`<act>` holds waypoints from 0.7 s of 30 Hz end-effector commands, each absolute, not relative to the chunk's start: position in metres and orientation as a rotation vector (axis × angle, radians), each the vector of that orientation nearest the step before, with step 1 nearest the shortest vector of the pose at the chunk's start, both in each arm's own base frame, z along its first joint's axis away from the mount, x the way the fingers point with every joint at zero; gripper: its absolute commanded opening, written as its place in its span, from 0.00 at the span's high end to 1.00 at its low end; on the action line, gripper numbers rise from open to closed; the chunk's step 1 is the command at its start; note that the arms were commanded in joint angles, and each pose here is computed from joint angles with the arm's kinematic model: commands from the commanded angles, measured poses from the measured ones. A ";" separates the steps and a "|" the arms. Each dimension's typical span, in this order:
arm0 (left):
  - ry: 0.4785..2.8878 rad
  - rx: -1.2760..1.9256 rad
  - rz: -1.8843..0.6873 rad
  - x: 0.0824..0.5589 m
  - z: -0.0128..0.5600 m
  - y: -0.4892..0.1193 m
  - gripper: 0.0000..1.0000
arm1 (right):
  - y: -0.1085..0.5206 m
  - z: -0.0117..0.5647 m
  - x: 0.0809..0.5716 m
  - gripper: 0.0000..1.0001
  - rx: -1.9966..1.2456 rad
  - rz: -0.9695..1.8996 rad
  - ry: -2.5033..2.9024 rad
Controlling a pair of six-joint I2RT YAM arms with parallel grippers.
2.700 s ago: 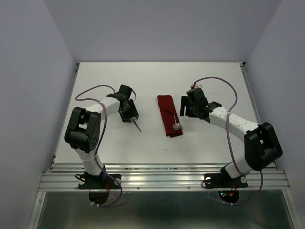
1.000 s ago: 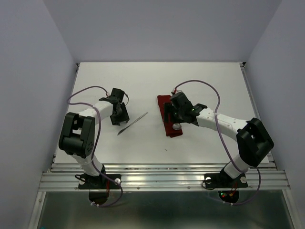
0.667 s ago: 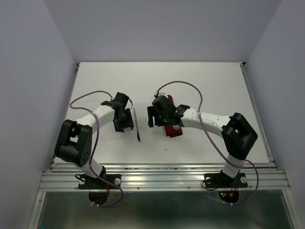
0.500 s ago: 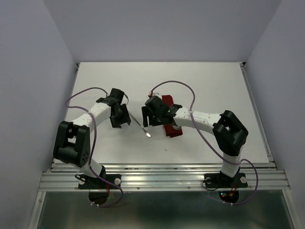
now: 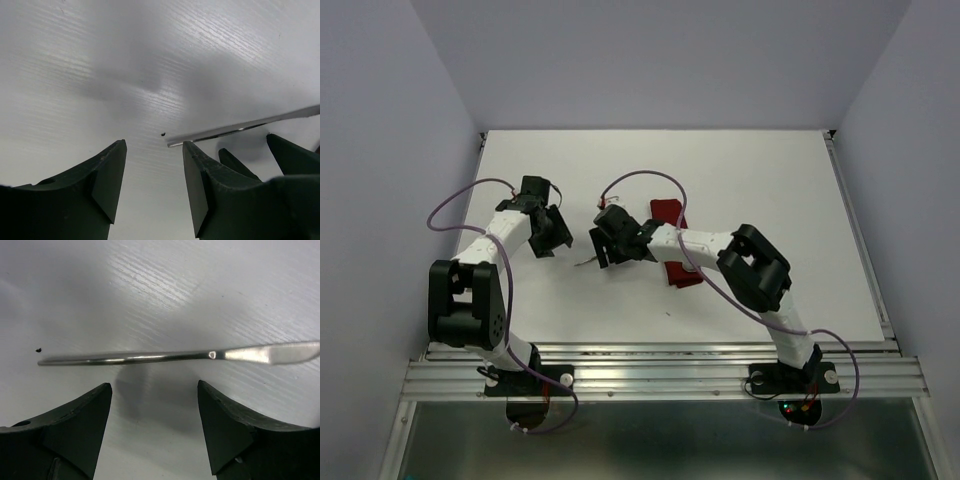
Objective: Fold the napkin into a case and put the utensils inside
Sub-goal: Rotate the knife at the center of the board.
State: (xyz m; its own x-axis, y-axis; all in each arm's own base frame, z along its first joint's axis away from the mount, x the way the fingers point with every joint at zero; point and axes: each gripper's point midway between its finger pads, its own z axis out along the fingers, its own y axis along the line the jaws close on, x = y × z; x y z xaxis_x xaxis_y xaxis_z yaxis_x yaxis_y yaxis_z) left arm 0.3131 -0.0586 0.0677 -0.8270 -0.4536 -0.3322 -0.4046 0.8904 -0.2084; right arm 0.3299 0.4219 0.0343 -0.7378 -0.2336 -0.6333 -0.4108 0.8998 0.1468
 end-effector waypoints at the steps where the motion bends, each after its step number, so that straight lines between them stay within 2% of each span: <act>1: 2.636 -0.591 -0.207 0.318 0.080 -0.059 0.39 | 0.414 0.018 0.335 0.25 -0.550 0.267 2.415; 21: 2.655 -0.594 -0.223 0.322 0.070 -0.062 0.39 | 0.412 0.029 0.327 0.25 -0.601 0.262 2.412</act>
State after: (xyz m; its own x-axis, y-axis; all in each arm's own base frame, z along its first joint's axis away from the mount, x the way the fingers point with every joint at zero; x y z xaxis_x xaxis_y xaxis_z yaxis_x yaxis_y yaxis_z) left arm 0.3222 -0.0634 0.0706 -0.8221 -0.4472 -0.3525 -0.3801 0.8919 -0.2450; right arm 0.3342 0.4151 0.0318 -0.6926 -0.3181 -0.6474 -0.4647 0.8832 0.0632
